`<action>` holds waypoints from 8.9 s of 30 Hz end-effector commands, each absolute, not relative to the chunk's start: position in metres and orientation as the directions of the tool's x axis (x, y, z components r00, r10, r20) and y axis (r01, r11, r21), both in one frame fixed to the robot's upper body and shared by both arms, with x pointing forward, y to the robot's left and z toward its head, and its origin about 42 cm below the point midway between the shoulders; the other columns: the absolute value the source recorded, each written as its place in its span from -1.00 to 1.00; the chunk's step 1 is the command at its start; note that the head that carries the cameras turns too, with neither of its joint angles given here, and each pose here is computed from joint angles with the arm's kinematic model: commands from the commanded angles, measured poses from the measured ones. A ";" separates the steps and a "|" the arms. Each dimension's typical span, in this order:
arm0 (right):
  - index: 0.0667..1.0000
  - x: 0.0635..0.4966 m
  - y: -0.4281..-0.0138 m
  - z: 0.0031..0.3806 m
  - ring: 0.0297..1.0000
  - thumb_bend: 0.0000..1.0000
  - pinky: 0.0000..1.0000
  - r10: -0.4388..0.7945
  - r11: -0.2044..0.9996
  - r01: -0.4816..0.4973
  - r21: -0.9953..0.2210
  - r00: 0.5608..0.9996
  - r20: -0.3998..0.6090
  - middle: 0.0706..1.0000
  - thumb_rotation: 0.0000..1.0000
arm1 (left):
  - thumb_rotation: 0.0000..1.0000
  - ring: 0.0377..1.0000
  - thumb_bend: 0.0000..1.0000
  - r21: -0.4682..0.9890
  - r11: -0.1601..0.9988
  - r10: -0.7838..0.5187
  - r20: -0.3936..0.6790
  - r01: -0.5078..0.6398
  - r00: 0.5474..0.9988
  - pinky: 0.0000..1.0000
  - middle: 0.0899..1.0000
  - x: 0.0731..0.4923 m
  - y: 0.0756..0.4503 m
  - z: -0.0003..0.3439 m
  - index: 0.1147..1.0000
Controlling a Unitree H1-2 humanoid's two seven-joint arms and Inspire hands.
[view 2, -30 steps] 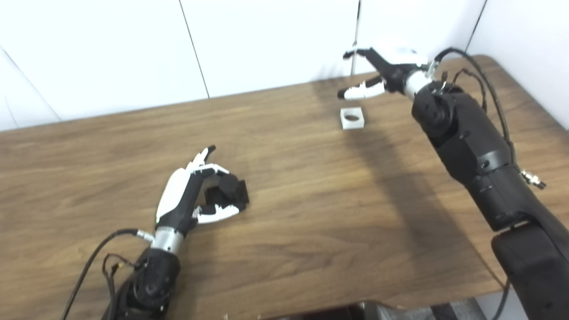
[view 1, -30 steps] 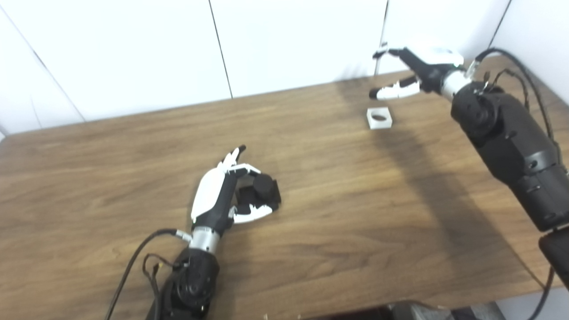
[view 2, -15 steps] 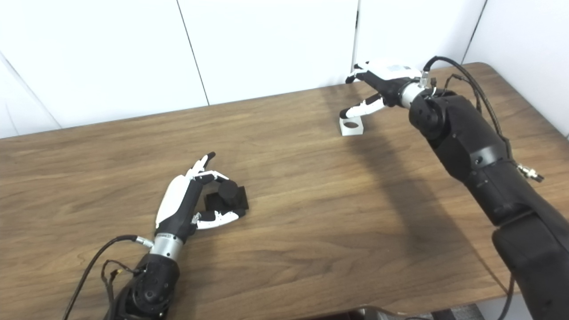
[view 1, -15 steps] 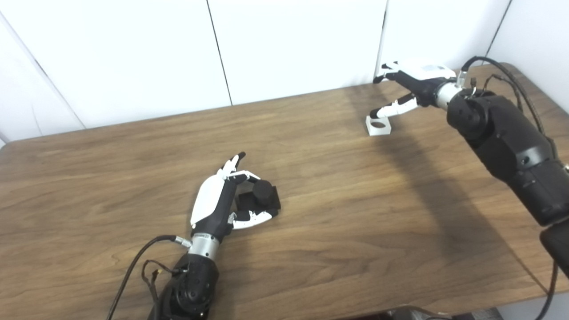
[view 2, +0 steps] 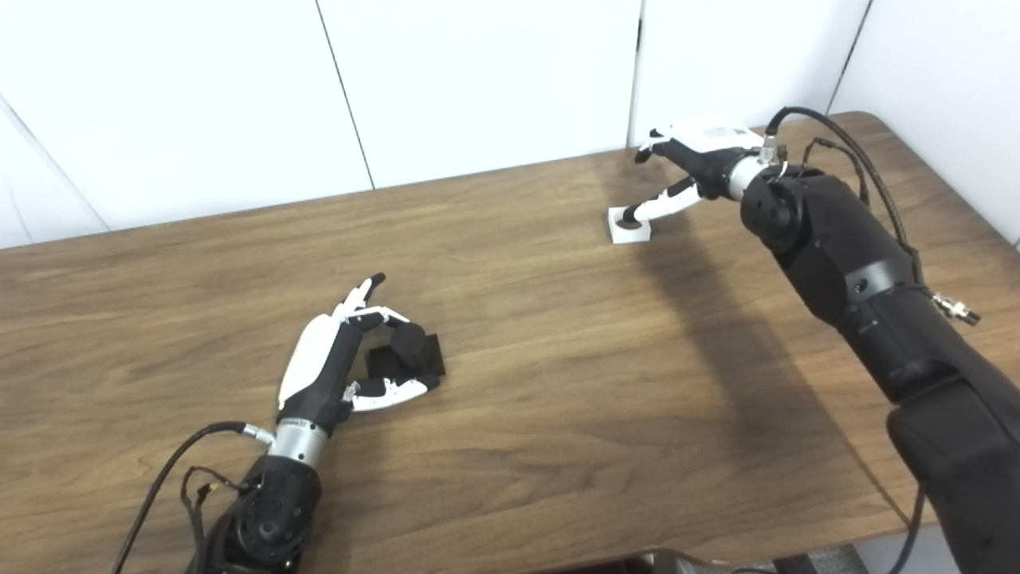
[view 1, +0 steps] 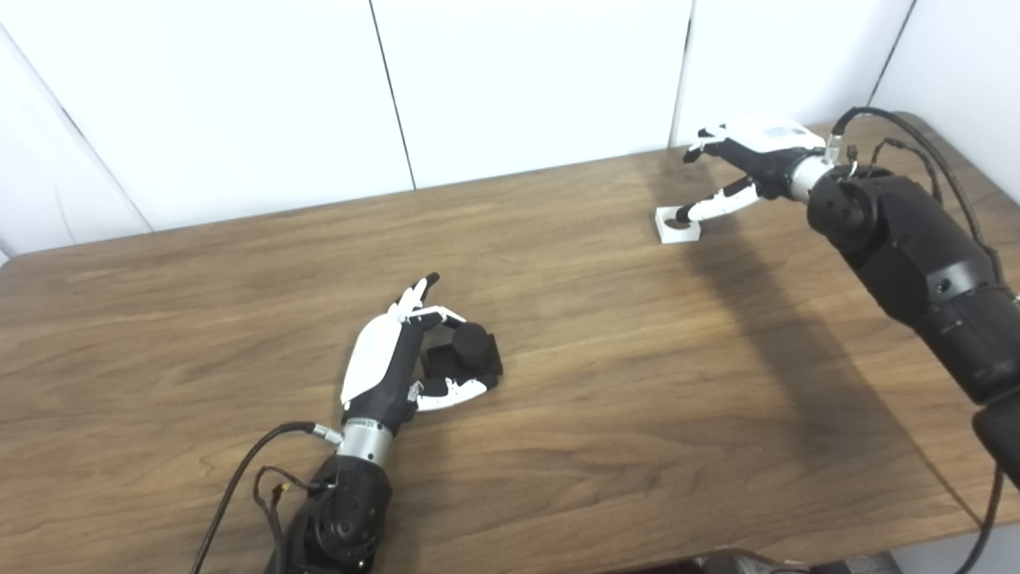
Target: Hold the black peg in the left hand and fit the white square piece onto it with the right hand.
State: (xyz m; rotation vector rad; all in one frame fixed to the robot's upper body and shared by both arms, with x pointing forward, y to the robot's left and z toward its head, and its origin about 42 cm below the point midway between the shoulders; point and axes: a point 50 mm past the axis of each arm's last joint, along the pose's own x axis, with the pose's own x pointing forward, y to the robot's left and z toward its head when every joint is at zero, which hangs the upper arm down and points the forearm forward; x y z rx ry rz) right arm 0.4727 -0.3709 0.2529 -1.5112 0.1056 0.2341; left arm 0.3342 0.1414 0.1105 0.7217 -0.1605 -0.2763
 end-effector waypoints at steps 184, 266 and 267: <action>-0.08 0.480 -0.374 0.222 0.79 0.03 0.87 0.183 0.040 -0.156 -0.987 0.972 -0.146 0.68 -0.69 | -0.84 1.00 0.04 0.713 0.670 -0.247 -0.046 0.205 0.968 1.00 0.97 0.317 0.177 0.108 -0.14; -0.11 0.413 -0.302 0.270 0.75 0.03 0.94 0.462 0.341 0.140 -0.930 0.837 0.295 0.54 -0.72 | -0.84 1.00 0.04 0.719 0.670 -0.235 -0.027 0.182 0.972 1.00 0.96 0.337 0.147 0.113 -0.14; -0.11 0.411 -0.300 0.271 0.75 0.03 0.93 0.464 0.348 0.136 -0.928 0.835 0.296 0.54 -0.72 | -0.84 1.00 0.04 0.720 0.670 -0.234 -0.028 0.182 0.972 1.00 0.96 0.338 0.145 0.114 -0.14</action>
